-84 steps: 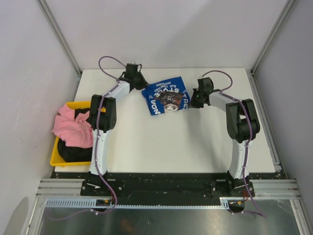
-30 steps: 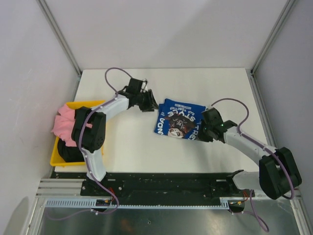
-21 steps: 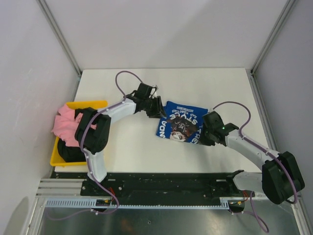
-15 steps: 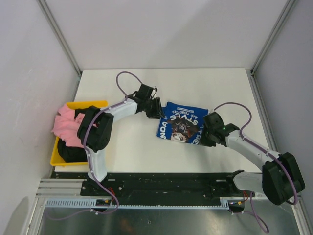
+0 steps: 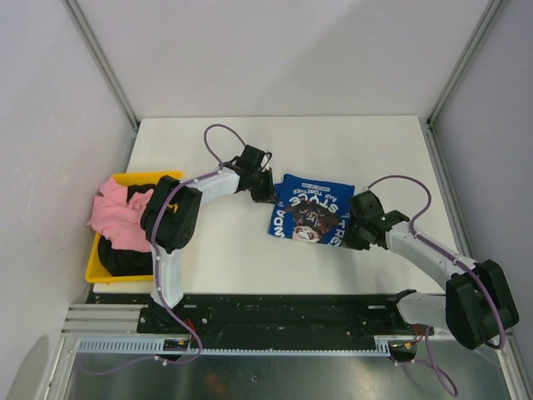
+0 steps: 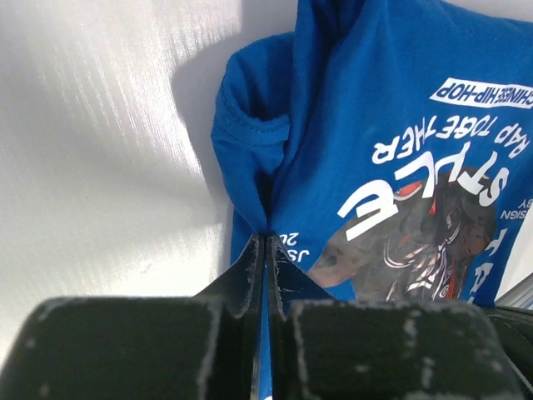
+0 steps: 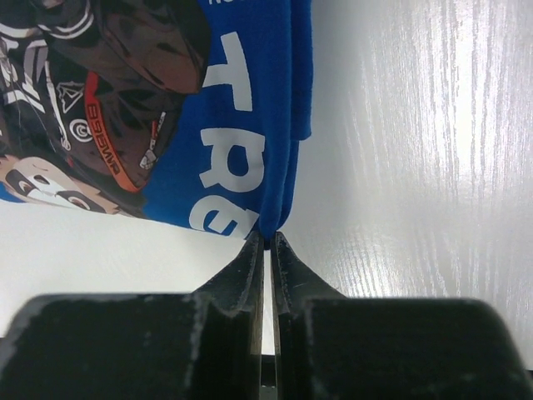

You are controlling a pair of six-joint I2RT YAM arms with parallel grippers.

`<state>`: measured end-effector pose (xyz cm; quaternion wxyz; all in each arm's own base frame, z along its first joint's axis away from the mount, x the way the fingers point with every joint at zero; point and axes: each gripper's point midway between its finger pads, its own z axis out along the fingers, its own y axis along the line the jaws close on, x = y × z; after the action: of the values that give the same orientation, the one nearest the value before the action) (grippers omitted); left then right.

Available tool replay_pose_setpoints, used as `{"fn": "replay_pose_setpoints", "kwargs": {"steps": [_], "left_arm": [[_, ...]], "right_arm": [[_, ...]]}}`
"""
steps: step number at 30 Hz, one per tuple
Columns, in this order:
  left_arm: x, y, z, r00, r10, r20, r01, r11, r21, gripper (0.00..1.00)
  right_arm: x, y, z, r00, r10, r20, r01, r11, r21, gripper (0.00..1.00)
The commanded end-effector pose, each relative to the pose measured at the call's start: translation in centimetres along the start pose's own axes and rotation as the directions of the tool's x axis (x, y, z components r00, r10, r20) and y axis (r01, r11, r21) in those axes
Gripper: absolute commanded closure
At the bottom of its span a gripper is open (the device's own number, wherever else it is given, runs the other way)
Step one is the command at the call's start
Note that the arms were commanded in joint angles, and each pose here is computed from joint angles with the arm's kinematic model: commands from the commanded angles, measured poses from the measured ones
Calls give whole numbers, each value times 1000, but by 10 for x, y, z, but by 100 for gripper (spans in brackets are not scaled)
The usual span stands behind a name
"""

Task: Fold and stack the t-shirts
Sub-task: Smooth out wrinkles on the folded tshirt

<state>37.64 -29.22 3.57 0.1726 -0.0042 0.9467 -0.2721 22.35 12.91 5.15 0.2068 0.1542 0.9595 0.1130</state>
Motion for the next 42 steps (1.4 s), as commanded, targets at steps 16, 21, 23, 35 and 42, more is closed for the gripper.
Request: {"fn": "replay_pose_setpoints", "kwargs": {"steps": [16, 21, 23, 35, 42], "left_arm": [[-3, 11, 6, 1000, 4, 30, -2, 999, -47, 100], [-1, 17, 10, 1000, 0, 23, 2, 998, -62, 100], [1, 17, 11, 1000, -1, 18, 2, 998, -61, 100], [-59, -29, -31, 976, 121, 182, -128, 992, 23, 69], [-100, -58, -32, 954, 160, 255, -184, 980, 73, 56]], "right_arm": [[-123, 3, -1, 938, 189, 291, -128, 967, -219, 33], [-145, 9, 19, 932, 204, 298, -124, 956, -264, 35], [-151, 10, 24, 933, 202, 299, -123, 957, -261, 37], [-191, 14, 39, 926, 176, 335, -109, 972, -208, 41], [-206, 15, 55, 928, 186, 323, -131, 974, -185, 49]]}}
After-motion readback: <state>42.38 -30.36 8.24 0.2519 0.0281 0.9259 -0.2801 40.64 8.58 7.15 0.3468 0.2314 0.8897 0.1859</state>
